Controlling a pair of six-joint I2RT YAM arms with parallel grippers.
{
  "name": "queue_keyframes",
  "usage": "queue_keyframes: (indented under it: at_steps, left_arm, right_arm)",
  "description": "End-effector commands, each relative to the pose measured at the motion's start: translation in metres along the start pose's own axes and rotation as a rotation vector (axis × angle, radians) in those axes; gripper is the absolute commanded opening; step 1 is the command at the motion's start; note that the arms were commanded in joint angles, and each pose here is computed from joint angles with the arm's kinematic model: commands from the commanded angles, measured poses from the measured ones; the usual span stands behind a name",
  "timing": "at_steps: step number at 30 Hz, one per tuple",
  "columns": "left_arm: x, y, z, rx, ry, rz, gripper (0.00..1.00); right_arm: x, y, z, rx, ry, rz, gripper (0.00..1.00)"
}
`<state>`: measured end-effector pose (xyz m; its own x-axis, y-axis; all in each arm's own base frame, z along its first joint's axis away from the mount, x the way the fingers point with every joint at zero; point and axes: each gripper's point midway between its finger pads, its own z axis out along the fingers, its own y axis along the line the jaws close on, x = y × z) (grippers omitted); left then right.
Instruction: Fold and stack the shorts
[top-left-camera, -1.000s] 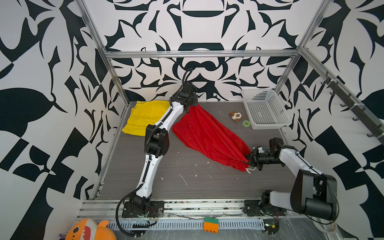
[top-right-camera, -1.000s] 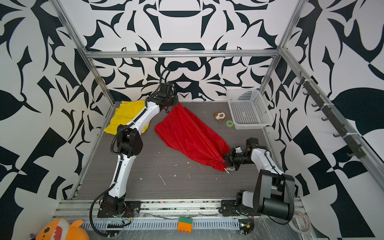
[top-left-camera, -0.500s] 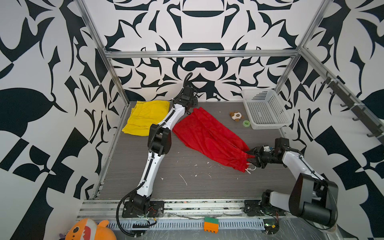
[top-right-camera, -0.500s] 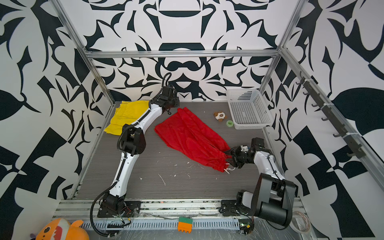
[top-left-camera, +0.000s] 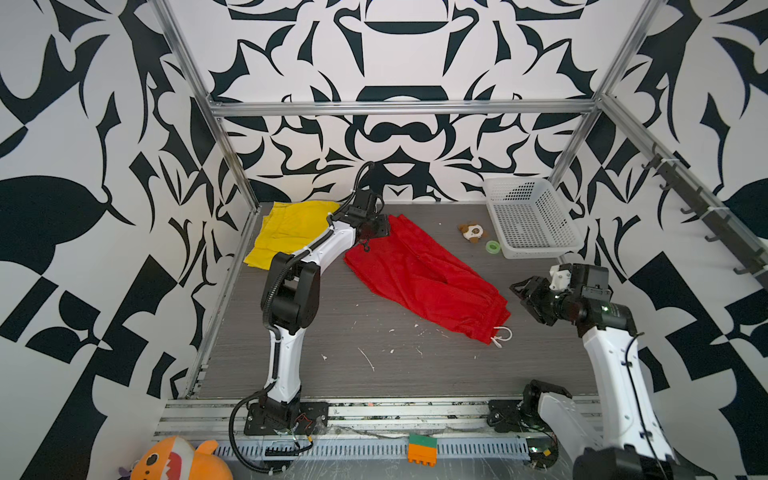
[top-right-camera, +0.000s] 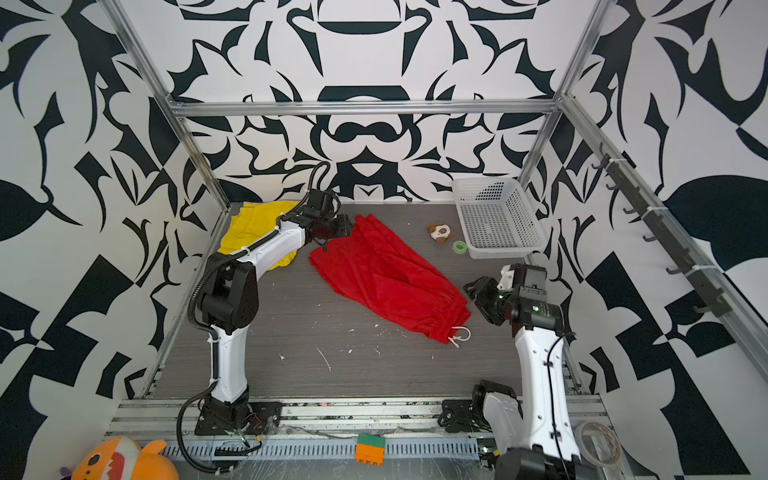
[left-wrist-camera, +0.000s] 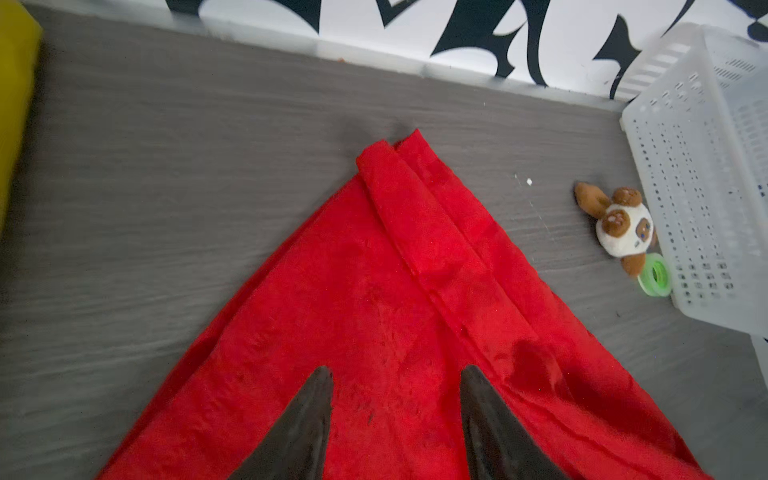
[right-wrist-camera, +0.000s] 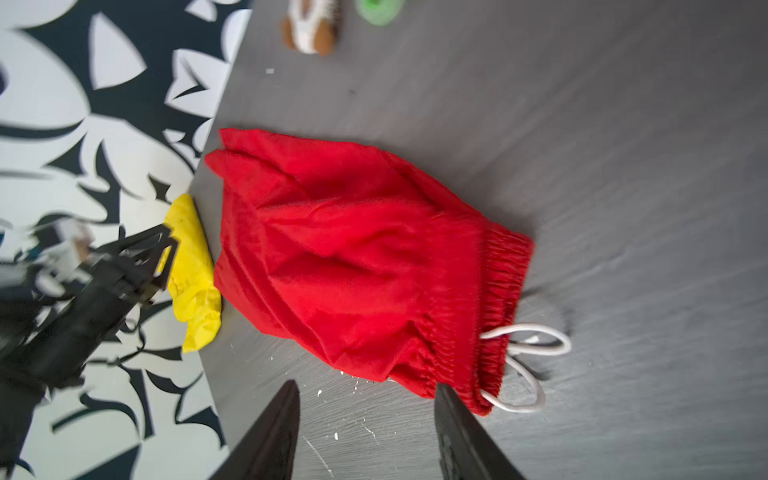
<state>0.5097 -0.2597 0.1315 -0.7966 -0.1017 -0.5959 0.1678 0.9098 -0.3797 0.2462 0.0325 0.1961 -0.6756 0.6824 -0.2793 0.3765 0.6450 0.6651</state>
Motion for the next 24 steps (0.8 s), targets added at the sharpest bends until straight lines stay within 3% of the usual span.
queue_keyframes:
  at_steps: [1,6,9,14,20,24]
  left_arm:
    - [0.033,0.008,0.013,0.019,0.093,-0.068,0.53]
    - [0.072,0.031,0.026,-0.047,0.185,-0.094,0.52]
    - [0.092,0.045,0.022,-0.088,0.221,-0.108,0.52]
    - [0.134,0.073,0.007,-0.170,0.269,-0.167,0.51]
    - [0.201,0.100,-0.026,-0.224,0.309,-0.299,0.50]
    - [0.243,0.099,-0.062,-0.228,0.328,-0.344,0.50]
  right_arm:
    - [0.008,0.013,0.008,0.034,-0.010,-0.120,0.55]
    - [0.033,0.042,0.057,-0.017,0.092,-0.235,0.55]
    - [0.040,0.047,0.090,-0.044,0.152,-0.237,0.55]
    - [0.048,0.021,0.128,0.043,0.231,-0.202,0.55]
    - [0.063,-0.019,0.136,0.146,0.283,-0.177,0.55]
    - [0.066,-0.030,0.126,0.160,0.269,-0.195,0.55]
